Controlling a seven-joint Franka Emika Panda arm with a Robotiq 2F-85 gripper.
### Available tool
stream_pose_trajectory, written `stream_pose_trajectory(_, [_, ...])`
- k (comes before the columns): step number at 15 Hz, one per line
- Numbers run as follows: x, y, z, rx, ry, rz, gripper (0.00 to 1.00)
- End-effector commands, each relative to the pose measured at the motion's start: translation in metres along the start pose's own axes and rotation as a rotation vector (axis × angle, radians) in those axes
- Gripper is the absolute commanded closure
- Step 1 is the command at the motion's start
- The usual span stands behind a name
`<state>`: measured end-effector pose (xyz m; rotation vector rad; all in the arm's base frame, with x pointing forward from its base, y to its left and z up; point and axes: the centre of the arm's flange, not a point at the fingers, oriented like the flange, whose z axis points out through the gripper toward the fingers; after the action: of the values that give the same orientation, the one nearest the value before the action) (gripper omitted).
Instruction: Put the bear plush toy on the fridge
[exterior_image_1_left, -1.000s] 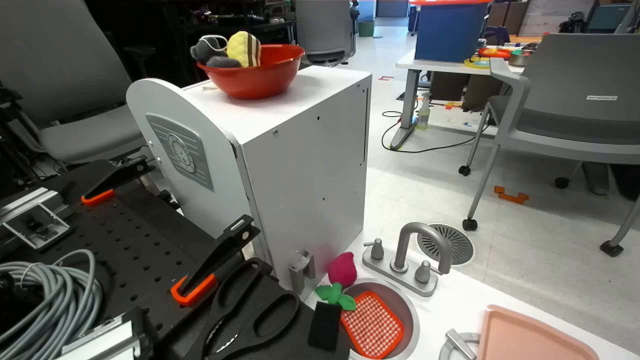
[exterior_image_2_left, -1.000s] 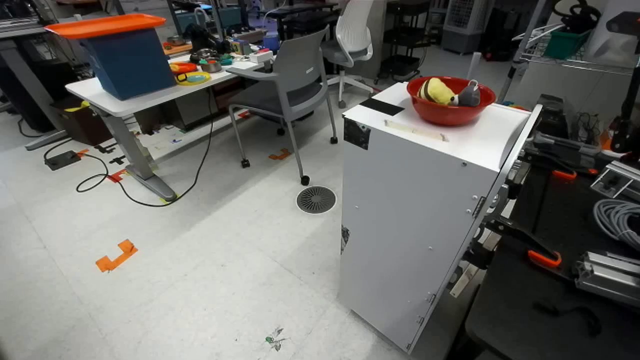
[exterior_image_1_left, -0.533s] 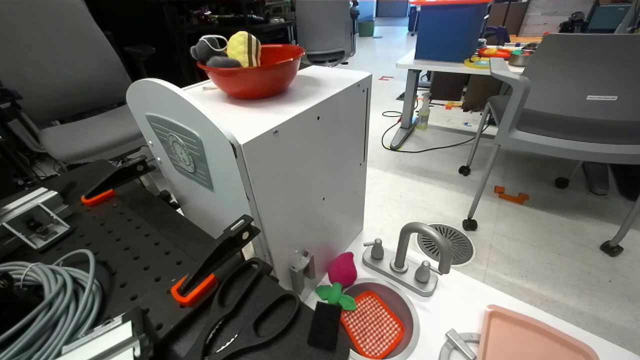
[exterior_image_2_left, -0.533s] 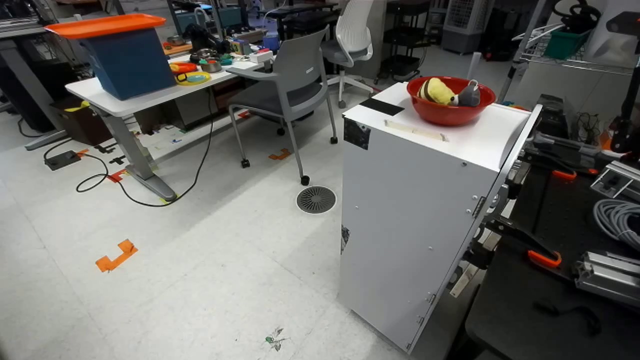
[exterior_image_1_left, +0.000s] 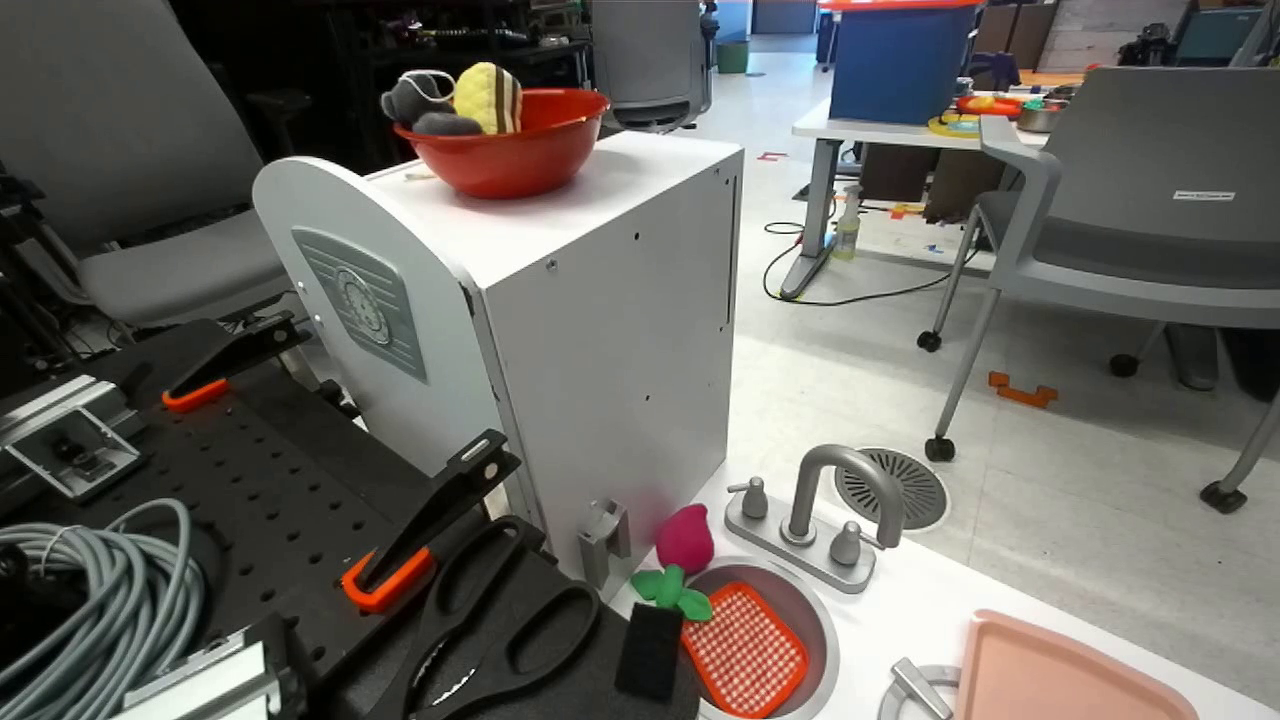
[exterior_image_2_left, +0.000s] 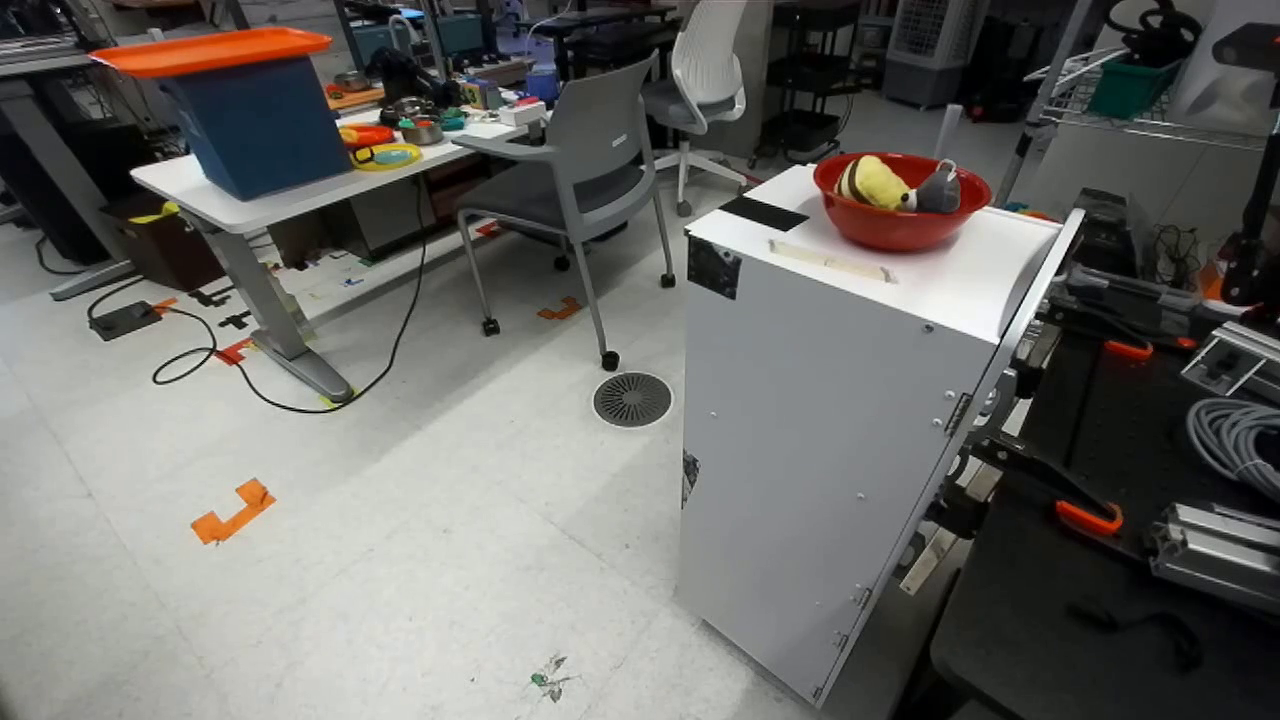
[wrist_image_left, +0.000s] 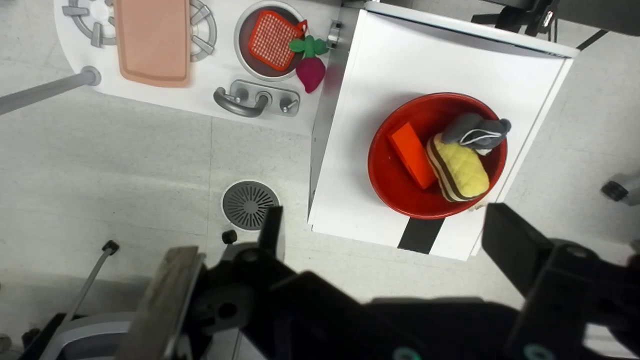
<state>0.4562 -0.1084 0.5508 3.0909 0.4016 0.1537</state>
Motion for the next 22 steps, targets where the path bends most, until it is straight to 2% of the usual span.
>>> stream_pose_trajectory(1, [0.0, 0.0, 0.0, 0.0, 0.0, 0.0, 0.0])
stream_pose_trajectory(11, [0.0, 0.0, 0.0, 0.0, 0.0, 0.0, 0.0])
stream_pose_trajectory(15, [0.003, 0.001, -0.007, -0.018, -0.025, 0.109, 0.0])
stream_pose_trajectory(18, [0.014, -0.01, -0.004, -0.033, -0.037, 0.151, 0.0])
stream_pose_trajectory(22, [0.035, -0.034, 0.012, -0.072, -0.08, 0.116, 0.0])
